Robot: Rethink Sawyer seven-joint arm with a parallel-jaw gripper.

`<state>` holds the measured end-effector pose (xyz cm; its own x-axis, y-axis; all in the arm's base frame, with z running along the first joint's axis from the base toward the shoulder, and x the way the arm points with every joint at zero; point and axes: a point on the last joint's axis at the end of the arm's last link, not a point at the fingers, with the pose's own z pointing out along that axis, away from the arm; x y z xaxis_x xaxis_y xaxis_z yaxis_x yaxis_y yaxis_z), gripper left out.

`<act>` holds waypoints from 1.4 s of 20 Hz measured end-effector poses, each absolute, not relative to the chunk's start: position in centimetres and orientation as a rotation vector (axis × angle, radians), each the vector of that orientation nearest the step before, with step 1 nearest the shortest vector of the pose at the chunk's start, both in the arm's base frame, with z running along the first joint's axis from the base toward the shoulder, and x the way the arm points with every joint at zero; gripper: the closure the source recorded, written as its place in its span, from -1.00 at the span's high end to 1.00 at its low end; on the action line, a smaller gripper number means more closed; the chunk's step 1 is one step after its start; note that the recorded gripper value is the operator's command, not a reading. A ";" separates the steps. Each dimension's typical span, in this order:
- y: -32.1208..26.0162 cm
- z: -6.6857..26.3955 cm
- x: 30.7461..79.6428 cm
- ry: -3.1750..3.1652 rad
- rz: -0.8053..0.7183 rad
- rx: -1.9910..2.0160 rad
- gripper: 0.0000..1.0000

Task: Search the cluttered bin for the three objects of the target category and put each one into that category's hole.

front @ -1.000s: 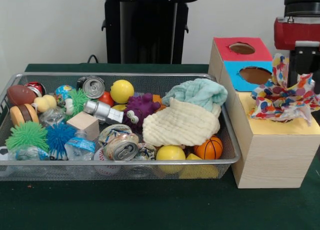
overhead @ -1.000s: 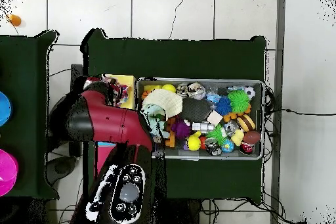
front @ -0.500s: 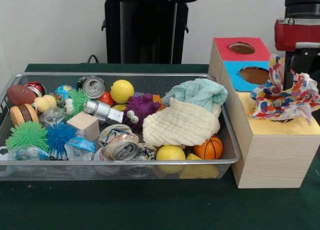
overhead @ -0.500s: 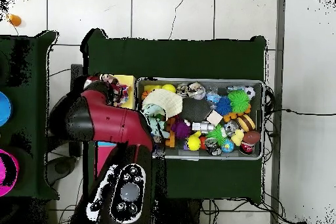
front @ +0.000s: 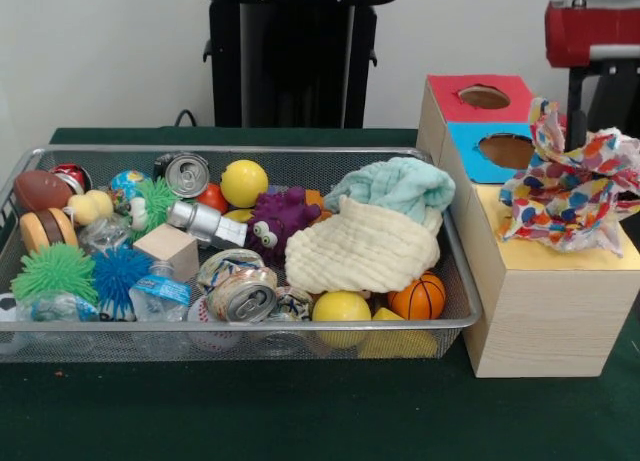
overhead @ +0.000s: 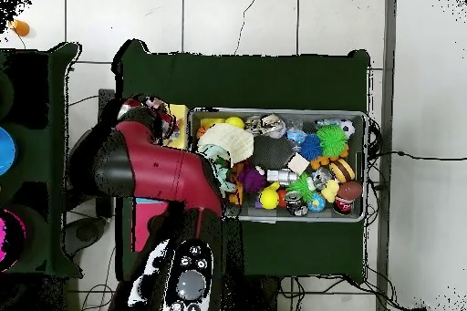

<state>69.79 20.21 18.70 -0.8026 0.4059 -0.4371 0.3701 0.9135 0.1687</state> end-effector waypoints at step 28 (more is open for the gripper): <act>19.4 28.9 67.4 2.748 0.148 0.596 -1.00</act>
<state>67.35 19.36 28.86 -0.8603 0.4189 -0.2907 0.3853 0.9075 0.1673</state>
